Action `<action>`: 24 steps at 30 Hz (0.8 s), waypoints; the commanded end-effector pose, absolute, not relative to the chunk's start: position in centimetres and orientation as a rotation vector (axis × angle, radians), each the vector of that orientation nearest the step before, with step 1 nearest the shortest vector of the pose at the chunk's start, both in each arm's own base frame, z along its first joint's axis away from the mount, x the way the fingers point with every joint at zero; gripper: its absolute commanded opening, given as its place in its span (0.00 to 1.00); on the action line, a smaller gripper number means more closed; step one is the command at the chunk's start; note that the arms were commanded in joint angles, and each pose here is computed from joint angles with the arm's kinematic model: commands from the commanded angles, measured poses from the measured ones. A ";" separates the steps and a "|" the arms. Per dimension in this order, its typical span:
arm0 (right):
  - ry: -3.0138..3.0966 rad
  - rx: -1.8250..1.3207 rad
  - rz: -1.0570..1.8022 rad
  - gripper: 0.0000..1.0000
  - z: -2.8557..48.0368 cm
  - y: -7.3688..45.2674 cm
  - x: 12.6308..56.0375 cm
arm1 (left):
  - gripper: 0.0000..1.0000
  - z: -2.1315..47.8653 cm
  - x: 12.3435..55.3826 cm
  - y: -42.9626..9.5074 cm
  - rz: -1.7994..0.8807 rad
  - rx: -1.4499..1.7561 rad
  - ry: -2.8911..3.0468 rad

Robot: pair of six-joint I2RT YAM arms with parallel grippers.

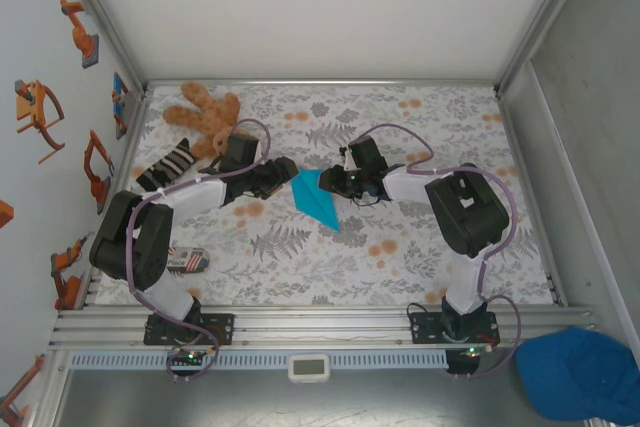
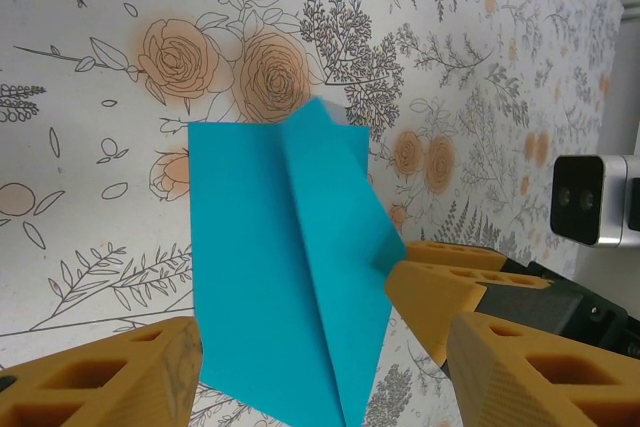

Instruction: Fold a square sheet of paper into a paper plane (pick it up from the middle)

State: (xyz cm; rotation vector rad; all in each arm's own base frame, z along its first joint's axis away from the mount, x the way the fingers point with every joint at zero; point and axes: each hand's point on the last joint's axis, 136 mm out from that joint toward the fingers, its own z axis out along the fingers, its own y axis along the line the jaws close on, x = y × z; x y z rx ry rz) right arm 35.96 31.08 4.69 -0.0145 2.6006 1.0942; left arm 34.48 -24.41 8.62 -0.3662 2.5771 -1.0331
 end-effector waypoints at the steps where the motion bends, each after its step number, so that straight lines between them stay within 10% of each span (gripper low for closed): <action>1: 2.545 -0.046 1.147 0.29 6.3 31.8 36.6 | 0.66 9.5 35.0 -24.8 -1.059 -0.360 2.553; 14: 2.512 -0.066 1.152 0.00 7.0 31.8 36.7 | 0.66 10.2 35.3 -24.6 -1.106 -0.361 2.531; 24: 2.163 -0.011 1.325 0.00 17.8 30.7 37.8 | 0.68 14.9 35.3 -26.7 -1.414 -0.331 2.349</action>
